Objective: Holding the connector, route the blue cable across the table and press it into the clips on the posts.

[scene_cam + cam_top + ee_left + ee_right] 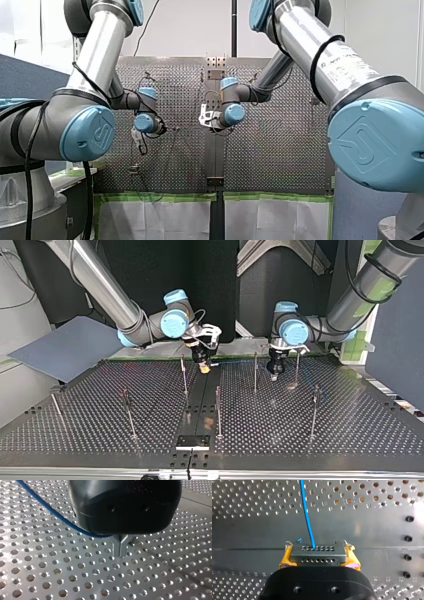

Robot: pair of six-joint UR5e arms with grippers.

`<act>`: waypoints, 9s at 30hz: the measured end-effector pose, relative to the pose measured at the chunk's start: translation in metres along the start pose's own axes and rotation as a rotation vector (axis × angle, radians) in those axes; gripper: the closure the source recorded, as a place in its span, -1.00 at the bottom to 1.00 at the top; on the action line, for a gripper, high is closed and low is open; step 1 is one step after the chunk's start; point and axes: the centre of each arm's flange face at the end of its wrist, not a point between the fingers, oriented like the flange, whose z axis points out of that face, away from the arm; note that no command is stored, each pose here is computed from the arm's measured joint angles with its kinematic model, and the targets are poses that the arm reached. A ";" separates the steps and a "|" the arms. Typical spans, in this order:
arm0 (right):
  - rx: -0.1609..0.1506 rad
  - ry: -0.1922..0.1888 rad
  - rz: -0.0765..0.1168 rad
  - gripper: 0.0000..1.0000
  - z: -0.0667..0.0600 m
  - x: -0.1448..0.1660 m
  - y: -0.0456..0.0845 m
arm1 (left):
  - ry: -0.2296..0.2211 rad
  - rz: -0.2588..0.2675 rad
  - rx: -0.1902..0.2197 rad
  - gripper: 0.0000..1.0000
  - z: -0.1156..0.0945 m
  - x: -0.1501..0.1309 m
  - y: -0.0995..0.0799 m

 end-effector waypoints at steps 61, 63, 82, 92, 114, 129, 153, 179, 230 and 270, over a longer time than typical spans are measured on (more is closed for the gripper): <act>-0.016 -0.006 0.008 1.00 0.002 0.003 0.017 | 0.244 0.224 -0.054 -1.00 -0.161 -0.005 -0.081; -0.019 -0.006 0.008 1.00 0.003 0.003 0.020 | 0.236 0.214 -0.025 -1.00 -0.162 -0.003 -0.088; -0.036 -0.004 0.018 1.00 0.004 0.005 0.033 | 0.139 0.123 0.078 -1.00 -0.134 0.014 -0.127; -0.035 -0.003 0.018 1.00 0.005 0.005 0.033 | 0.113 0.130 0.040 -1.00 -0.112 0.019 -0.144; -0.034 -0.004 0.018 1.00 0.004 0.005 0.032 | 0.077 0.119 0.002 -1.00 -0.065 0.052 -0.151; -0.035 -0.003 0.018 1.00 0.005 0.005 0.032 | 0.050 0.118 -0.019 -1.00 -0.025 0.059 -0.156; -0.032 -0.003 0.018 1.00 0.004 0.005 0.031 | 0.027 0.134 -0.060 0.97 -0.025 0.057 -0.156; -0.036 -0.024 0.019 1.00 -0.029 0.067 0.022 | 0.073 0.158 -0.046 0.97 -0.087 0.005 -0.175; 0.091 0.127 0.043 1.00 -0.187 0.259 -0.015 | -0.148 0.085 0.073 0.97 -0.148 -0.150 -0.231; 0.098 0.076 0.052 1.00 -0.125 0.230 0.025 | -0.172 0.026 0.180 0.97 -0.077 -0.167 -0.215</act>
